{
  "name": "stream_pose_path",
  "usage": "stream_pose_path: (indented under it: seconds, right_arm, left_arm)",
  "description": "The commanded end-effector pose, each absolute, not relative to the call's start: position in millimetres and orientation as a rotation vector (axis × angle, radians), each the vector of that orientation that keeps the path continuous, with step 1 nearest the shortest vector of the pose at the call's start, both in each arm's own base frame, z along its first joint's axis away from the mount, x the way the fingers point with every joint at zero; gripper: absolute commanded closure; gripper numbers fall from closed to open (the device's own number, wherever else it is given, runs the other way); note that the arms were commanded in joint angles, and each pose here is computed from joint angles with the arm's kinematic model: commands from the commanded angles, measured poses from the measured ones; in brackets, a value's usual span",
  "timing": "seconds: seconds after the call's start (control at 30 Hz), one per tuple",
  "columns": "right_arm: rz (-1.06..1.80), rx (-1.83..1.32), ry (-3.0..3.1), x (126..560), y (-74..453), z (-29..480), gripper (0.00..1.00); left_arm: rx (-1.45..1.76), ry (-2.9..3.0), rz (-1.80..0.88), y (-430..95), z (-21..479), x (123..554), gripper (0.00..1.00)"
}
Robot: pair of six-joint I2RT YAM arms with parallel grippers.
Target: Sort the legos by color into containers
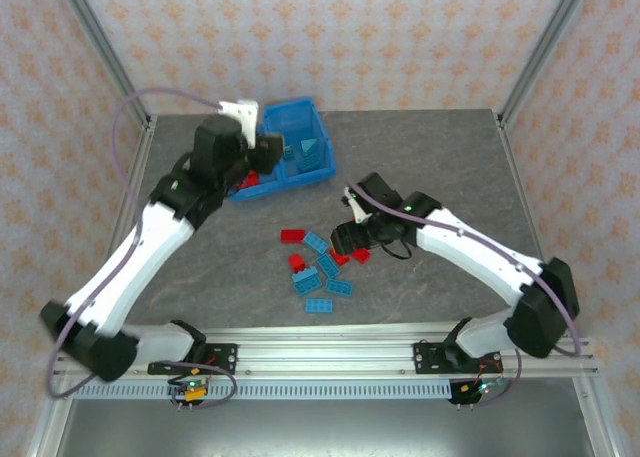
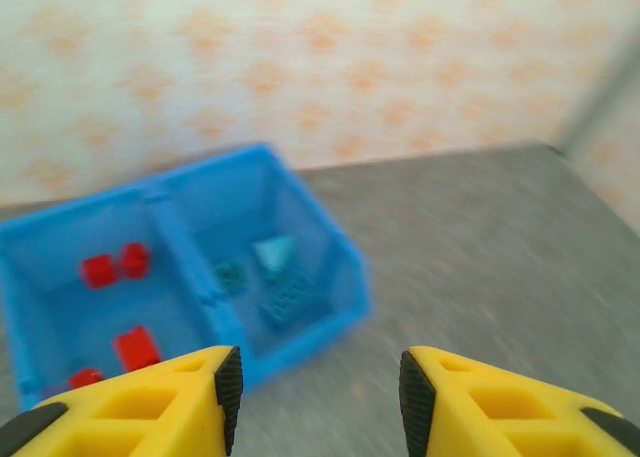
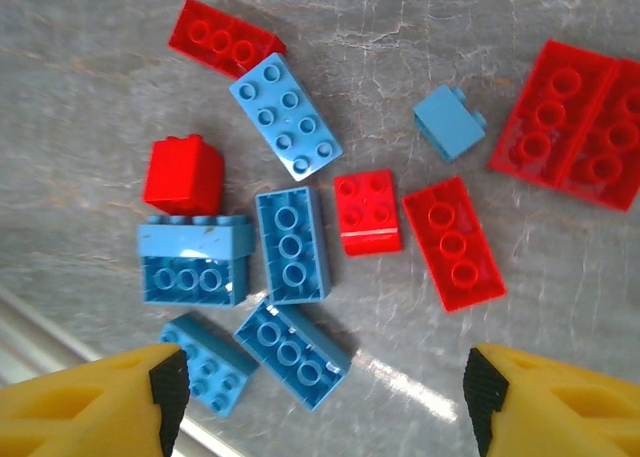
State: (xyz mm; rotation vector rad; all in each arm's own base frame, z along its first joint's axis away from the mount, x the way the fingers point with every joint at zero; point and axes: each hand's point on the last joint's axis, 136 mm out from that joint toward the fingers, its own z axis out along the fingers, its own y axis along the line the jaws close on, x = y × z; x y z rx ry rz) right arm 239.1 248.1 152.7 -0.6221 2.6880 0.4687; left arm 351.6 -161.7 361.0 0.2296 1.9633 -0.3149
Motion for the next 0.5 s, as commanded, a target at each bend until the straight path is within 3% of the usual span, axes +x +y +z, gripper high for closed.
stream_pose_path:
  seconds: [0.0, 0.13, 0.3, 0.47]
  right_arm:
    - [0.412, -0.805, 2.589, 262.4, 268.2, 148.5, 0.25]
    - [0.450, -0.885, 2.617, 275.4, 294.3, 123.5, 0.25]
    - [0.476, -0.940, 2.654, 289.4, 318.4, 91.0, 0.25]
    - [0.471, -0.969, 2.689, 302.8, 334.6, 63.7, 0.25]
  left_arm:
    - [0.785, 2.036, -0.264, -172.1, 301.2, 280.0, 0.43]
    - [1.157, 1.969, -0.355, -172.8, 264.7, 199.6, 0.30]
    - [1.382, 1.890, -0.565, -174.7, 229.8, 129.6, 0.15]
    - [1.415, 1.878, -0.641, -174.4, 205.8, 110.4, 0.07]
